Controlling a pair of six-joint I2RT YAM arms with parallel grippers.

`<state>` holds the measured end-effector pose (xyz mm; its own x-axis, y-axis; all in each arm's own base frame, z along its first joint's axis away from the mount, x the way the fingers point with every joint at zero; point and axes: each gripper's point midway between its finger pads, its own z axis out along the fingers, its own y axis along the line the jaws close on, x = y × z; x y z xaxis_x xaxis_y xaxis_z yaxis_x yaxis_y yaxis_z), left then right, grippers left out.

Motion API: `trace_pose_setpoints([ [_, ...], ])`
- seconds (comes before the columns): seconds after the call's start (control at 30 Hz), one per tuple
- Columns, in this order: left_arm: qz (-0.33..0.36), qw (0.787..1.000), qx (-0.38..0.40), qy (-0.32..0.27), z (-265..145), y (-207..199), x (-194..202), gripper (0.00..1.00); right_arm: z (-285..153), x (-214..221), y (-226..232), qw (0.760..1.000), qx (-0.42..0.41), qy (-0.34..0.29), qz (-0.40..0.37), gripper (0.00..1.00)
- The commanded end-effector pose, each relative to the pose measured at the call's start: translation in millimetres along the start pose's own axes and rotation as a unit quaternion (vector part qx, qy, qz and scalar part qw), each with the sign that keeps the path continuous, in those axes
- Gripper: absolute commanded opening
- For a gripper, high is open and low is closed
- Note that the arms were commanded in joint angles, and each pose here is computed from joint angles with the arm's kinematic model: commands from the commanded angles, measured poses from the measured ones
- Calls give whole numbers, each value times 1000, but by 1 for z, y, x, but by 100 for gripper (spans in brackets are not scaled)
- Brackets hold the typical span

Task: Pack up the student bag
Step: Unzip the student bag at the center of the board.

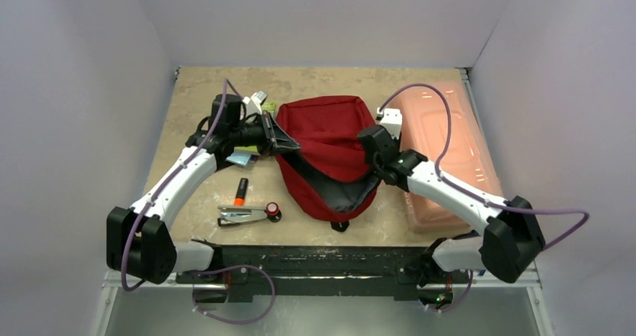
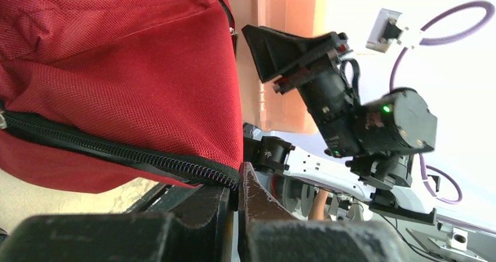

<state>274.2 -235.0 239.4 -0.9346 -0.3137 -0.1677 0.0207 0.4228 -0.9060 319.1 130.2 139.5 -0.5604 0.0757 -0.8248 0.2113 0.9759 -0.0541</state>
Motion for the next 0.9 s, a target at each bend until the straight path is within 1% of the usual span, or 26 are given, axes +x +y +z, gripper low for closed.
trace_pose_setpoints([
  [0.0,27,999,27,12,5,-12,1,0,-42,-8,49,982,-186,-24,-35,56],
  [0.03,27,999,26,13,6,-12,1,0,-68,-8,70,966,-244,-56,-73,71],
  [0.07,27,999,24,12,7,-11,1,0,-89,-6,85,952,-280,-81,-95,76],
  [0.1,25,999,22,12,8,-10,0,0,-107,-3,98,938,-312,-99,-114,79],
  [0.13,23,999,20,13,9,-9,-1,0,-119,-2,107,930,-329,-111,-123,81],
  [0.23,15,1000,17,16,11,-6,-1,0,-133,4,128,923,-338,-121,-134,81],
  [0.3,11,1000,16,16,11,-5,-1,0,-132,6,135,931,-288,-143,-174,83],
  [0.37,10,1000,16,17,10,-6,0,0,-120,10,134,944,-199,-155,-213,84],
  [0.4,10,1000,15,17,10,-6,0,0,-114,11,134,947,-154,-162,-232,85],
  [0.47,11,1000,13,16,9,-6,1,0,-102,11,127,951,-66,-180,-240,90],
  [0.53,10,1000,12,16,10,-5,0,0,-94,10,122,949,-15,-195,-246,92],
  [0.57,9,1000,11,18,10,-5,1,0,-93,8,119,950,0,-201,-239,90],
  [0.6,12,1000,9,19,9,-5,0,0,-93,6,116,952,8,-204,-226,86],
  [0.63,15,1000,5,18,9,-4,0,0,-92,4,112,955,9,-205,-215,79],
  [0.67,19,1000,-3,18,9,-2,-1,1,-90,3,111,957,1,-202,-208,69],
  [0.73,33,999,-24,13,5,3,-4,21,-85,3,114,960,-32,-192,-200,50],
  [0.8,51,997,-60,-4,-5,12,-11,49,-75,3,112,964,-49,-179,-189,23],
  [0.83,60,995,-84,-19,-12,18,-17,59,-69,2,109,966,-54,-171,-185,15],
  [0.87,68,991,-109,-38,-21,23,-24,68,-62,1,105,968,-59,-163,-181,10],
])
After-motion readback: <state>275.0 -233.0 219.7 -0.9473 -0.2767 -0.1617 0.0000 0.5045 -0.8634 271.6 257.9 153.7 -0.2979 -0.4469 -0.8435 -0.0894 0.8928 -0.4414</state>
